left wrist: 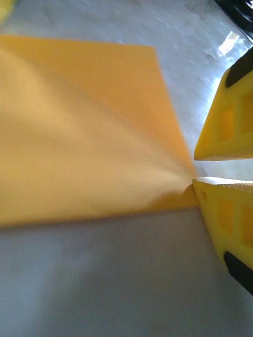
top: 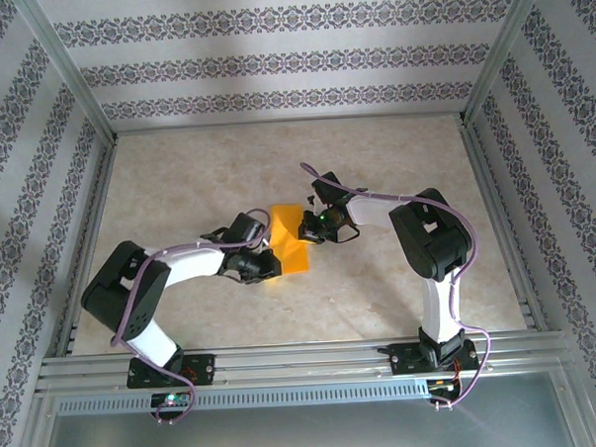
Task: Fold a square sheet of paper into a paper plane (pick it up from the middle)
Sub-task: First fold in half a square sheet of paper at the center of the table.
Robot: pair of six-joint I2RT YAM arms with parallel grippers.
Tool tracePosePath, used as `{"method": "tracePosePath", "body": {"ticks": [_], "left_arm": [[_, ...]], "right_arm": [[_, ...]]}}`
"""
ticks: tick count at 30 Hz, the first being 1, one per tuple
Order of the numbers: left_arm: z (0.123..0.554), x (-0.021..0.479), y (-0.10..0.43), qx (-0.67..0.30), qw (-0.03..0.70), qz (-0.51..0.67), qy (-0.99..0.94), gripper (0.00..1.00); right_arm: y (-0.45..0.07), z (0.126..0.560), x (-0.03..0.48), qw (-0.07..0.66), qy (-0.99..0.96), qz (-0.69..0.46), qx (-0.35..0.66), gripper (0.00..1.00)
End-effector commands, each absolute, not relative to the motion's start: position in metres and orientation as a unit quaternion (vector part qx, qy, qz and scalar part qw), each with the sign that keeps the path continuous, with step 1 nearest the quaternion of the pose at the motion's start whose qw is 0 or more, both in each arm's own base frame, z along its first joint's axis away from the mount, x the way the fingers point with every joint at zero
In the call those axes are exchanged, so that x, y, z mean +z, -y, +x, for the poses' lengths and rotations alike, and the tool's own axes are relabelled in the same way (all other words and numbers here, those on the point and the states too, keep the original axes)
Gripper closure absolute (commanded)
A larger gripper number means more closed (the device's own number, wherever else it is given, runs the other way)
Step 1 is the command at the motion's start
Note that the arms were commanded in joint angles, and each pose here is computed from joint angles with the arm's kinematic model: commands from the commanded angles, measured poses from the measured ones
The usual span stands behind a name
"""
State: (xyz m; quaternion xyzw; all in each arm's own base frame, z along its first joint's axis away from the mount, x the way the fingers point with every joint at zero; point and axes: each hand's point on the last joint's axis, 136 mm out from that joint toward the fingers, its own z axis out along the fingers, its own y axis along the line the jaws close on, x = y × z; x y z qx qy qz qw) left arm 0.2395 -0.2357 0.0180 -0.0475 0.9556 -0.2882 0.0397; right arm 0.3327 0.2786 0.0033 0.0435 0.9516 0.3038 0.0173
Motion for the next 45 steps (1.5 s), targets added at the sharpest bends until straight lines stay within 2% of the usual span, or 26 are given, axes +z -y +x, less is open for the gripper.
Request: {"method": "tracePosePath", "body": {"ticks": [1, 4, 11, 19, 24, 31, 45], "left_arm": [[0.199, 0.005, 0.201, -0.212, -0.007, -0.059, -0.976, 0.83], [0.215, 0.028, 0.203, -0.222, 0.028, -0.044, -0.974, 0.83], [0.288, 0.078, 0.235, -0.304, 0.140, -0.045, -0.941, 0.82], [0.344, 0.069, 0.248, -0.345, 0.151, -0.080, -0.923, 0.83], [0.353, 0.053, 0.254, -0.342, 0.133, -0.073, -0.927, 0.83], [0.354, 0.027, 0.229, -0.316, 0.116, -0.092, -0.937, 0.83], [0.341, -0.003, 0.212, -0.274, 0.074, -0.103, -0.953, 0.83]], "right_arm": [[-0.202, 0.277, -0.093, -0.070, -0.987, 0.083, 0.115, 0.93], [-0.201, 0.279, -0.093, -0.068, -0.988, 0.077, 0.115, 0.93], [-0.216, 0.298, -0.072, -0.044, -0.988, 0.006, 0.146, 0.92], [-0.238, 0.317, -0.049, -0.025, -0.979, -0.058, 0.192, 0.92], [-0.242, 0.323, -0.044, -0.020, -0.978, -0.063, 0.197, 0.91], [-0.238, 0.322, -0.046, -0.025, -0.979, -0.060, 0.193, 0.91], [-0.241, 0.326, -0.042, -0.021, -0.977, -0.066, 0.200, 0.91]]}}
